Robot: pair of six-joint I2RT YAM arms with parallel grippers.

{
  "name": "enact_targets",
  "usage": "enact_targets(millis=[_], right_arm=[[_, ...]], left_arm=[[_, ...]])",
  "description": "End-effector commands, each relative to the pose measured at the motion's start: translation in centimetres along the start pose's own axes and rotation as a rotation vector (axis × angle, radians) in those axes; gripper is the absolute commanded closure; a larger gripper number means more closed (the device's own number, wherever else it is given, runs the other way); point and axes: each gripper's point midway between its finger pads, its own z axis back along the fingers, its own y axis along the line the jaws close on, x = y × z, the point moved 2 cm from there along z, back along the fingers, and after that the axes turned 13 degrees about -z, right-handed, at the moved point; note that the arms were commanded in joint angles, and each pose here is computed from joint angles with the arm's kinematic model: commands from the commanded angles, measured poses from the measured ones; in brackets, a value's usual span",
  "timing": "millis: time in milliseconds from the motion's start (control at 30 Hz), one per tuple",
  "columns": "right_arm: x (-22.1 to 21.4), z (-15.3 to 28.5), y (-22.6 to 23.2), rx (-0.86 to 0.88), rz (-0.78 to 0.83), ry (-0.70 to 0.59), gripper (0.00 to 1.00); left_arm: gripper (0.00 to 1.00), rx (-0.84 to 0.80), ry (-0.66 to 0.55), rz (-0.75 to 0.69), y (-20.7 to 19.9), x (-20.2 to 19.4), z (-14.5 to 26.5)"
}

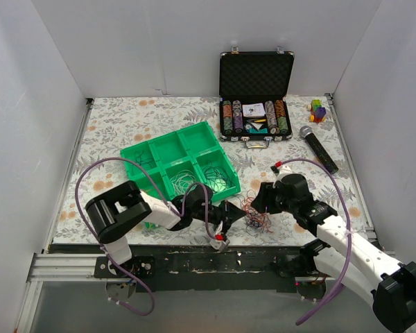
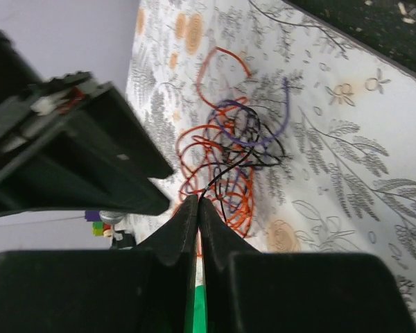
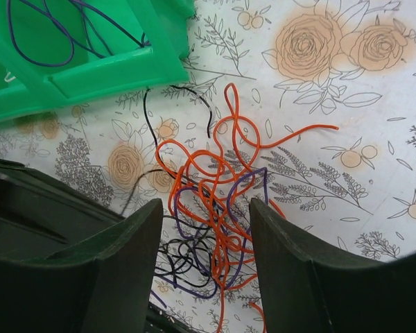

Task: Untangle the cables
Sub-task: Untie the cable.

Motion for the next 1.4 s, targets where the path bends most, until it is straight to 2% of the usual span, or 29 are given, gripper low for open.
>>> enact_targets(millis=[0,133,400,667,767,933,967,1033,1167,1300,1367], right_arm=[[-0.6,-0.5,-0.1,0.030,0.000,0.011,0.39],[-1.7,-1.1,-0.9,0.010,-0.017,0.041,0.40],[-3.5,-2.1,-2.5,-0.034,-0.052,0.084,0.46],[-3.8,-2.3,-3.7,-0.118,-0.066,0.082,0.51],[-3.5,-2.4,-4.6,-0.184,-0.073,0.059,0.58],[-3.3,-2.5,-5.3,-0.241,-0.089,0.040,0.78],[-3.3,-2.5,-5.5,-0.253,-0.092,0.037,0.83],[-3.1,-2.4,-5.8,-0.278,-0.103,0.021,0.99],[-2.7,-2.0,-6.4,-0.327,-0.122,-0.009,0.99],[-2.6,-1.8,-6.9,-0.375,-0.148,-0.019,0.99],[-1.8,-1.5,-6.4,-0.362,-0.146,-0.045,0.99]], left_arm=[[1.00,0.101,0.009,0.024,4.2,0.6,1.8],[1.00,0.152,0.054,0.122,6.7,0.8,3.4],[1.00,0.378,0.217,0.331,16.1,-0.5,7.8],[1.00,0.545,0.260,0.369,22.3,-0.2,11.3],[1.00,0.639,0.292,0.345,26.2,-0.4,13.1],[1.00,0.768,0.347,0.321,32.2,-0.2,16.6],[1.00,0.777,0.348,0.315,33.1,0.0,17.1],[1.00,0.786,0.337,0.309,34.6,0.6,18.0],[1.00,0.840,0.334,0.283,37.1,1.5,19.8],[1.00,0.984,0.360,0.248,42.0,2.0,23.1],[1.00,0.982,0.341,0.280,43.2,2.3,23.3]])
